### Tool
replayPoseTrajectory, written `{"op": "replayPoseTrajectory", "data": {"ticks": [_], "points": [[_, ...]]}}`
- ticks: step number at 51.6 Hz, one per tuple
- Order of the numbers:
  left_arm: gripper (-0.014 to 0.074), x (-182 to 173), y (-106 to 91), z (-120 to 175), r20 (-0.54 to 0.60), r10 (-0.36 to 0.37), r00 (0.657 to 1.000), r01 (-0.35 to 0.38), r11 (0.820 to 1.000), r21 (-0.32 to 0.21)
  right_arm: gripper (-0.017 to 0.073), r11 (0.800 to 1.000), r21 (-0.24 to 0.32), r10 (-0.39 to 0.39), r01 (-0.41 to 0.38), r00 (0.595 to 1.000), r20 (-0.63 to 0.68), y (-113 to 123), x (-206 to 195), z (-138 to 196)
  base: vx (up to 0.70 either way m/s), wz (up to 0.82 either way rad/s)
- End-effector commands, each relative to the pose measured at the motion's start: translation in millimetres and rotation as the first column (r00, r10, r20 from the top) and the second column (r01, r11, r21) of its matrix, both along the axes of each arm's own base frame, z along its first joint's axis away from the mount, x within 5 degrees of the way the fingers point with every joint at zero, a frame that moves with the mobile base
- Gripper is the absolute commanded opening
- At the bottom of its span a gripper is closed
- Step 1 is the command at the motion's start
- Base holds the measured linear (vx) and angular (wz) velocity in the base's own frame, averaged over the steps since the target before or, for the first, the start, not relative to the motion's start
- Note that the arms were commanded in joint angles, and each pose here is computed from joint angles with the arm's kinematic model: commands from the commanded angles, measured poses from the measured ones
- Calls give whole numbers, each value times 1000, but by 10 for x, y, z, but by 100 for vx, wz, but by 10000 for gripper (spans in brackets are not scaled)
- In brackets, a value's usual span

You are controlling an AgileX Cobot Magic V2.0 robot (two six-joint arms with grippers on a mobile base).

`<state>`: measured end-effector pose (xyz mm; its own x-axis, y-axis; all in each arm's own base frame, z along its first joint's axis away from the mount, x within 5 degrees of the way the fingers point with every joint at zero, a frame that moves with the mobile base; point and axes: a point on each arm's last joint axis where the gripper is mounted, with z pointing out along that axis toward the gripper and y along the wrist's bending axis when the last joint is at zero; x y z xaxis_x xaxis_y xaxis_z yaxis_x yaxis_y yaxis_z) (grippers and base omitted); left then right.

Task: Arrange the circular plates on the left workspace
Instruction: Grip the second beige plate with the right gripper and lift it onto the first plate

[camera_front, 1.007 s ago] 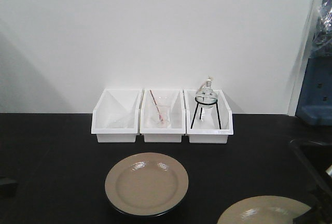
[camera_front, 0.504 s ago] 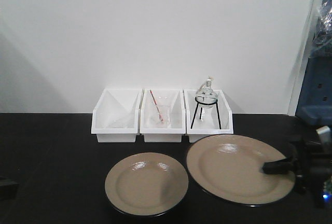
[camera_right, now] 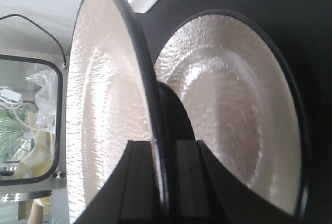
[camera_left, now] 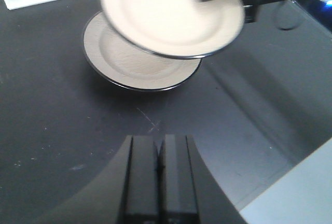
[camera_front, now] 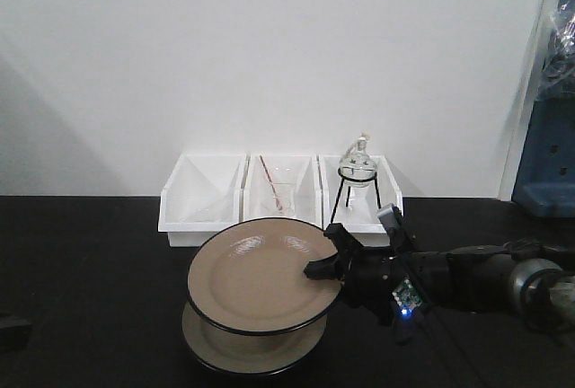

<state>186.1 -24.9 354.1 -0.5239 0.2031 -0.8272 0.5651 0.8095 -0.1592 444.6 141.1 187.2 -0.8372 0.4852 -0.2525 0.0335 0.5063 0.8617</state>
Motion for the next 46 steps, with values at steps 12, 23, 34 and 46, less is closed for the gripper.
{"op": "replayPoseTrajectory", "data": {"ticks": [12,23,34,46], "points": [[-1,-8,-28,144,55,18,998,-14,998,-57,0,994,112,-23,19,999,41,54,172,188,0,0],[-1,-2,-23,147,61,25,998,-22,998,-56,85,997,77,8,-15,996,85,59,170,166,0,0],[-1,-3,-24,146,60,24,998,-20,998,-56,344,997,31,69,-74,987,146,75,151,169,0,0],[-1,-6,-27,145,57,20,998,-17,998,-56,564,991,-68,132,-119,966,222,40,150,153,0,0]]}}
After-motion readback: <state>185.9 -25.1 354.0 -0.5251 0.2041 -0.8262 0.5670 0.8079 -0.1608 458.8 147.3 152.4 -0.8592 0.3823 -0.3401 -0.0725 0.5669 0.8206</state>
